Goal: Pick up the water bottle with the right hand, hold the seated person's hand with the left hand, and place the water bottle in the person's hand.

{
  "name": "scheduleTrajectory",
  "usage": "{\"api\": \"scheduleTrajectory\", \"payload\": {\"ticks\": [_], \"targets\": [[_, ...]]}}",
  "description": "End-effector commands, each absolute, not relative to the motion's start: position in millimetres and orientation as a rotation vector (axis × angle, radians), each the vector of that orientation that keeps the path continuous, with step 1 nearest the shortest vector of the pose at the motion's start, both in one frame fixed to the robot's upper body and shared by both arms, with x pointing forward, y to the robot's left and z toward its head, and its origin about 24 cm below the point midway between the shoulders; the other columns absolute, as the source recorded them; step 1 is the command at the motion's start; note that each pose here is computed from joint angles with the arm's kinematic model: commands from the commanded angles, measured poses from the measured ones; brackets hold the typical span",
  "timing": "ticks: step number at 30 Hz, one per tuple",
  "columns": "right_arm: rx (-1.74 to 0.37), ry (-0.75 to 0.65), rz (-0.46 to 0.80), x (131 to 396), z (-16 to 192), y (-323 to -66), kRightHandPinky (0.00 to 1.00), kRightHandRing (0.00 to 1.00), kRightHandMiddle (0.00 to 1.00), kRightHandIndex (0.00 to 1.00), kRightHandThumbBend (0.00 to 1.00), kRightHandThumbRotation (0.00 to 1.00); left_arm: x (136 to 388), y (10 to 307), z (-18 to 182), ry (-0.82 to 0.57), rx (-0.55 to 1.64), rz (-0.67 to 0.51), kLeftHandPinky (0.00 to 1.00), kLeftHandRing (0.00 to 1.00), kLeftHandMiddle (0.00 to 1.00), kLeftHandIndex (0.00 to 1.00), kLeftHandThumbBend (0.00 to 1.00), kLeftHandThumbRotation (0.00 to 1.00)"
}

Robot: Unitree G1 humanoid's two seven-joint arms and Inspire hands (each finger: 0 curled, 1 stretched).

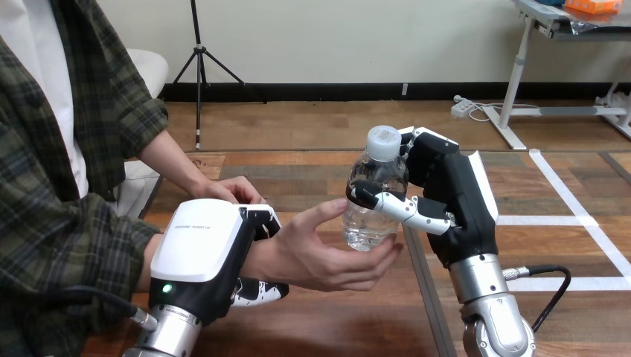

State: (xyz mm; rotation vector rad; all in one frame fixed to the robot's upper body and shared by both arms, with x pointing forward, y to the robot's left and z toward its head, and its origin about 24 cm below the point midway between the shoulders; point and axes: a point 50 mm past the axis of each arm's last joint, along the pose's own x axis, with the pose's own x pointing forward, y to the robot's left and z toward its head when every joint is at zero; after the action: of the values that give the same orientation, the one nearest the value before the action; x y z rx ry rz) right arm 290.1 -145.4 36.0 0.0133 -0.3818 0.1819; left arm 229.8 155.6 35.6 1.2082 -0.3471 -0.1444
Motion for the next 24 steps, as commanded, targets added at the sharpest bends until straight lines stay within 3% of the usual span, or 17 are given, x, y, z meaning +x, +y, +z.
{"api": "scheduleTrajectory", "payload": {"ticks": [1, 24], "targets": [[0.034, -0.500, 0.181, 300.7, 63.7, -140.3, 0.38, 0.41, 0.46, 0.47, 0.60, 0.00, 240.7, 150.4, 51.3, -0.419, 1.215, -0.114, 0.42, 0.43, 0.45, 0.44, 0.93, 0.00], [0.033, -0.503, 0.176, 302.1, 64.3, -140.3, 0.40, 0.42, 0.45, 0.48, 0.60, 0.00, 242.2, 149.9, 50.6, -0.428, 1.238, -0.108, 0.38, 0.39, 0.41, 0.40, 0.96, 0.00]]}}
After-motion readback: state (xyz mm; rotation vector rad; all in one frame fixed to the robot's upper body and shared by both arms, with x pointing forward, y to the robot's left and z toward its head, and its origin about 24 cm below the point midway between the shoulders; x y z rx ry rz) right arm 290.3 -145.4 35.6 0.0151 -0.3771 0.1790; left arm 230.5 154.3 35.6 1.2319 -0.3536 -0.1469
